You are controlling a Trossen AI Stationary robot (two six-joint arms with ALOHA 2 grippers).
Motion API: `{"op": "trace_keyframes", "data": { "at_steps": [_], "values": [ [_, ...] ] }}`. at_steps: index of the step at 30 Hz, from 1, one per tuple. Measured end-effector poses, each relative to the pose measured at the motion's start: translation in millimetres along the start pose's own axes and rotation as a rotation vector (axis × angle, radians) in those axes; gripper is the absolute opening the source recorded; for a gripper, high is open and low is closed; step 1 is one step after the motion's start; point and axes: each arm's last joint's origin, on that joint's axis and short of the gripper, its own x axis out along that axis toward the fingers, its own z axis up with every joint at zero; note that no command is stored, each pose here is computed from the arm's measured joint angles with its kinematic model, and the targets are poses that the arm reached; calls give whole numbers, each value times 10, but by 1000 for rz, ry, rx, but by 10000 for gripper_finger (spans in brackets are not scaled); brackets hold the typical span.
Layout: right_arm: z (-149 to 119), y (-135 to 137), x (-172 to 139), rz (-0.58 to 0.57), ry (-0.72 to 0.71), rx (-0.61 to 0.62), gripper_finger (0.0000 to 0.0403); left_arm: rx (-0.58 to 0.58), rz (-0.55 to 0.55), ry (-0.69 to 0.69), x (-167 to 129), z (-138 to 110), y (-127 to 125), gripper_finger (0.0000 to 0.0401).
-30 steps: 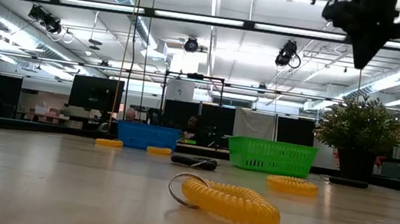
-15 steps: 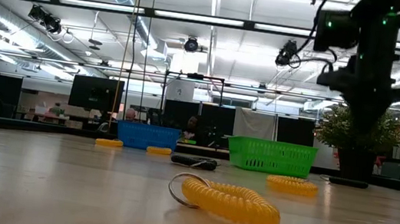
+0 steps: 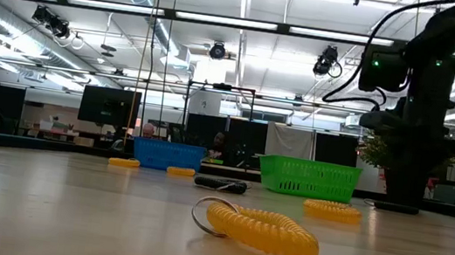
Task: Sort spring keychains
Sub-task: Put the black spring keychain into the green bin
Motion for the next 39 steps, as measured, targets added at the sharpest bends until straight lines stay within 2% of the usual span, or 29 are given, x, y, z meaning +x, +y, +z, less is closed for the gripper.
{"op": "trace_keyframes", "data": {
  "at_steps": [3, 7, 15, 22, 26, 32, 36, 39],
  "values": [
    [-2, -31, 54, 7, -7, -13, 123, 0, 0, 0, 0, 0, 1, 126],
    [-18, -116, 136, -16, -3, 29, 135, 0, 0, 0, 1, -1, 0, 126],
    [-28, -192, 288, 14, -51, 76, 137, 0, 0, 0, 1, -1, 0, 126],
    [-84, -263, 357, -4, -40, 82, 136, 0, 1, 1, 1, -2, 1, 126],
    [-111, -293, 383, -16, -25, 88, 110, 0, 1, 1, 1, -2, 1, 126],
    [-117, -300, 381, -20, -16, 87, 15, 5, 0, -1, 1, -1, 0, 126],
    [-95, -265, 328, -13, -5, 92, 12, 6, 5, -2, 1, 0, 2, 126],
    [-111, -220, 210, 0, 55, 62, 5, 7, 6, -3, 1, 1, 2, 126]
  ]
}}
